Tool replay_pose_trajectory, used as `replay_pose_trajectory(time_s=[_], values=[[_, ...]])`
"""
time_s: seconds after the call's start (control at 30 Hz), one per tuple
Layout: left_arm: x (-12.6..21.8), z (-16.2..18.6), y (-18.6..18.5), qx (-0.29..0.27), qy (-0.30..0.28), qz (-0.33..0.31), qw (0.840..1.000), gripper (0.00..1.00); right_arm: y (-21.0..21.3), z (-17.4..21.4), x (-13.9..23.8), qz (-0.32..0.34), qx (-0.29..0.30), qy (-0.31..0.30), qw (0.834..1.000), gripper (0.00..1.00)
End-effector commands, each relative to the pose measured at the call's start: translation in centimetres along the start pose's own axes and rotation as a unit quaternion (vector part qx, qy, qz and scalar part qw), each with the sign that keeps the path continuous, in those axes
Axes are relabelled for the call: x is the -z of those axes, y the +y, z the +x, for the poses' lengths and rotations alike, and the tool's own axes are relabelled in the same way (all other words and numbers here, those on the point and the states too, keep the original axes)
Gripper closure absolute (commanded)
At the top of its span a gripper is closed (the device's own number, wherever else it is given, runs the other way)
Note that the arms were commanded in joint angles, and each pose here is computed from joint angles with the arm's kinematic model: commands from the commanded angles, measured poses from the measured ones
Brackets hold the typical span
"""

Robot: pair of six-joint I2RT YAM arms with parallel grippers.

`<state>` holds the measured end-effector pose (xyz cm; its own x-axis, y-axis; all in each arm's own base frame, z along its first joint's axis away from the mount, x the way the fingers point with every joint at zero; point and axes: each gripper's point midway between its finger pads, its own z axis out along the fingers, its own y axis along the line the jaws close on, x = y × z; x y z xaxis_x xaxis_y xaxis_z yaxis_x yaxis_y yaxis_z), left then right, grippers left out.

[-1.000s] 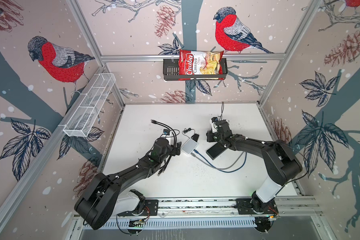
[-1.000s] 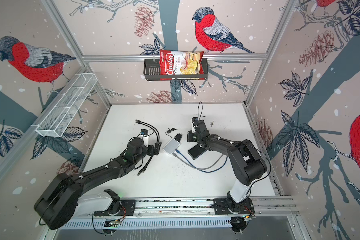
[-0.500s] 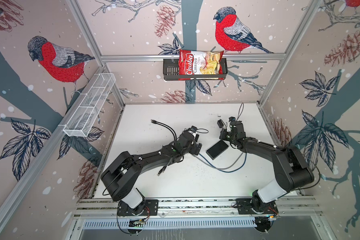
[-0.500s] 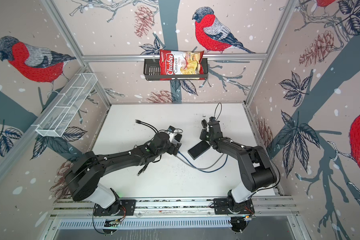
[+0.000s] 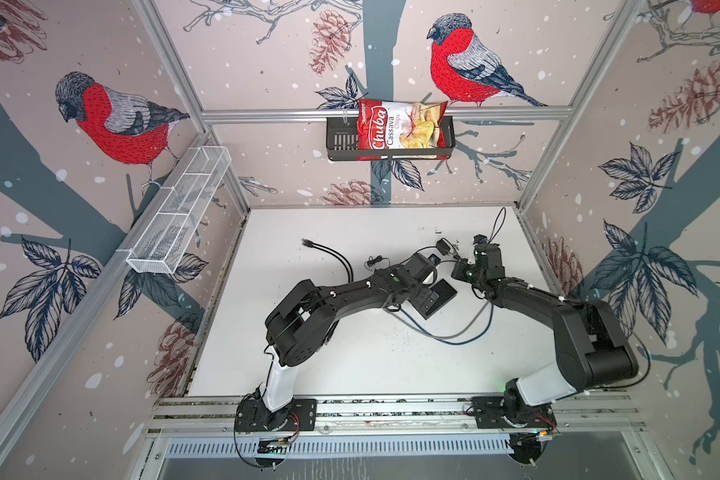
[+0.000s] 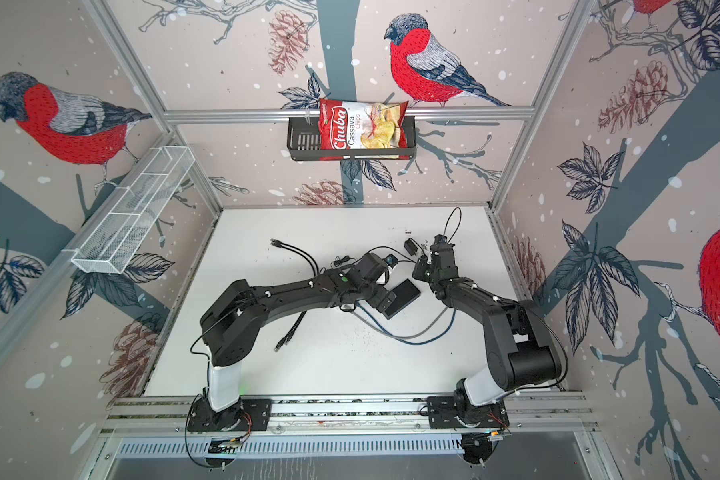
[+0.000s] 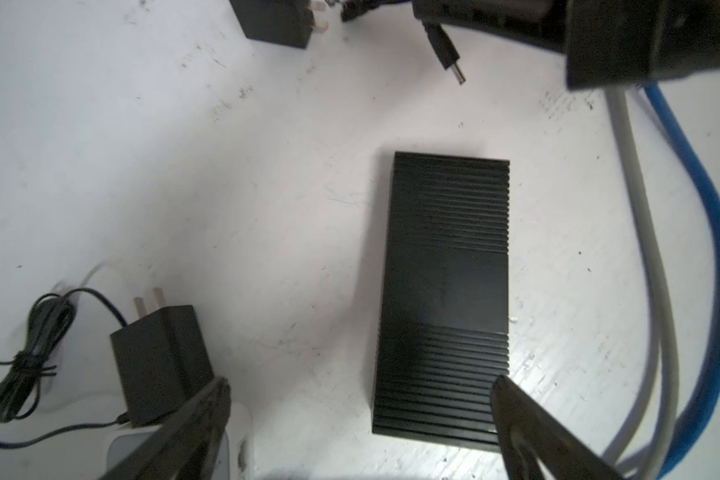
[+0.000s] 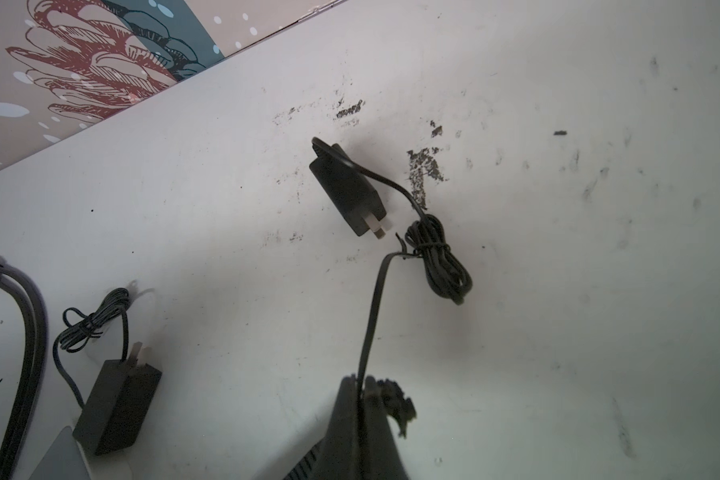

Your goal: Insert the plug into the switch port

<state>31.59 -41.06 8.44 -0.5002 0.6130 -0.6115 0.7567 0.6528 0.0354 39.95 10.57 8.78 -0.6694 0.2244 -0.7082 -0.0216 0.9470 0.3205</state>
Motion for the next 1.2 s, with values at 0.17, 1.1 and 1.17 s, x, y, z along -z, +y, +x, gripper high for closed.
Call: replay_pose_trajectory(time_s=[0.17, 1.1, 1.17], values=[[-2.1, 0.9, -2.2, -0.046, 0.068, 0.038, 0.996, 0.04, -1.4, 0.0, 0.5, 0.013, 0.004, -0.005, 1.000, 0.99], [-7.5, 1.4, -3.1, -0.063, 0.129, 0.026, 0.989, 0.06, -3.9, 0.7, 1.4, 0.006, -0.027, -0.005, 1.000, 0.98], [-7.5, 1.6, -3.0, -0.065, 0.129, 0.024, 0.989, 0.08, -3.9, 0.9, 1.1, 0.006, -0.031, 0.004, 0.999, 0.92]])
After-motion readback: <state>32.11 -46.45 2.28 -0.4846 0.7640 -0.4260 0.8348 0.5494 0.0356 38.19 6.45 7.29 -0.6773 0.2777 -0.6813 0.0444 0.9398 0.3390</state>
